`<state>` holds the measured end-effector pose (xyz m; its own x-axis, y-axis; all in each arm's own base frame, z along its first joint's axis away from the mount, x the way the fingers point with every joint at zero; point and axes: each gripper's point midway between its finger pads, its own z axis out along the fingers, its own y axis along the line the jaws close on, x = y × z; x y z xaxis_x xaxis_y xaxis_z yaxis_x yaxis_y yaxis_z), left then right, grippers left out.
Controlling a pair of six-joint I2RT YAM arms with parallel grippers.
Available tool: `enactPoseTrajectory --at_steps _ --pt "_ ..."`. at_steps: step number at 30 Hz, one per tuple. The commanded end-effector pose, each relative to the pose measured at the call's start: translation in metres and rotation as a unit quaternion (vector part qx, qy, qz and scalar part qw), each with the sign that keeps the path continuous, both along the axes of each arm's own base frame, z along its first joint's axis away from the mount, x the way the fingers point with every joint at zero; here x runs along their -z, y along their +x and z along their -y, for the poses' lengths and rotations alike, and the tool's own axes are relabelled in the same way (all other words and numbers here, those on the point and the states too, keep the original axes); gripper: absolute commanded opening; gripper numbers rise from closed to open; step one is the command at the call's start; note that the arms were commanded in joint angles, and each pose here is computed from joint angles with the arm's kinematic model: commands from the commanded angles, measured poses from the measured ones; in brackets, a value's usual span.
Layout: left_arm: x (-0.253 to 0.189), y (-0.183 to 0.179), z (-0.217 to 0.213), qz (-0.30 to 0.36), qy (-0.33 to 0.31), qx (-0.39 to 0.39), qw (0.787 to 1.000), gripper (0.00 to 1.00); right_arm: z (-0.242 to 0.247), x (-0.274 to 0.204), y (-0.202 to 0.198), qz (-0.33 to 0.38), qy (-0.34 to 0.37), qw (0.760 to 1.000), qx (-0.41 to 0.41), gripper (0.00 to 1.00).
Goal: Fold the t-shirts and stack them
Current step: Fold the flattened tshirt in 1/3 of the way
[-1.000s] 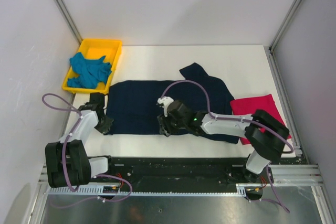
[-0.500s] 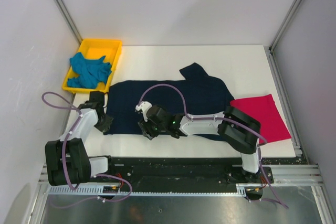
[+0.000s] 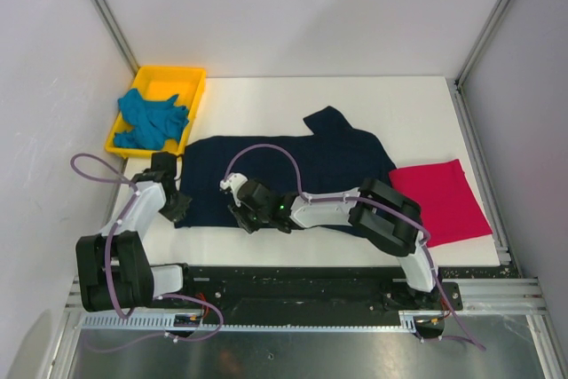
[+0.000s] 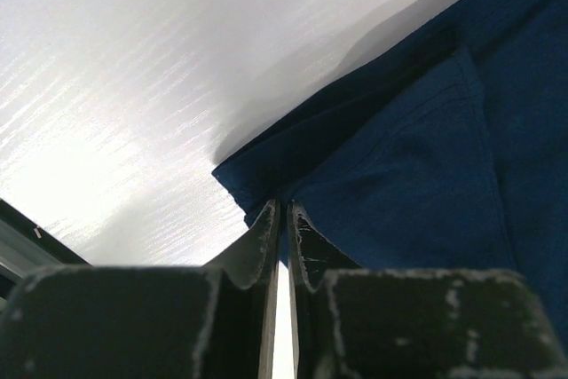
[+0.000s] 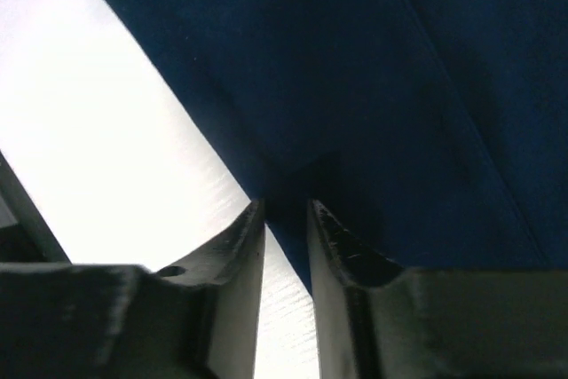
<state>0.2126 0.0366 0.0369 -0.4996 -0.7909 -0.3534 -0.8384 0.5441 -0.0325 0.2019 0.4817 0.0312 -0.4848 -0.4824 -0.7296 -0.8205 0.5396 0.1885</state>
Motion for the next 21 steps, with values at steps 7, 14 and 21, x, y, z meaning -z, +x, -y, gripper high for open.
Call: enactPoseTrajectory --at_steps 7,14,21 --pt "-0.022 0.026 -0.014 0.019 0.034 0.025 0.999 0.01 -0.005 -0.018 0.039 0.017 0.003 0.999 0.045 0.02" --pt "-0.038 0.047 -0.028 0.016 0.072 0.063 0.995 0.0 0.003 -0.042 0.075 -0.008 0.036 0.995 0.094 0.0" --pt "-0.051 0.061 -0.038 0.019 0.1 0.086 0.991 0.0 0.007 -0.051 0.091 -0.015 0.044 0.992 0.116 0.0"
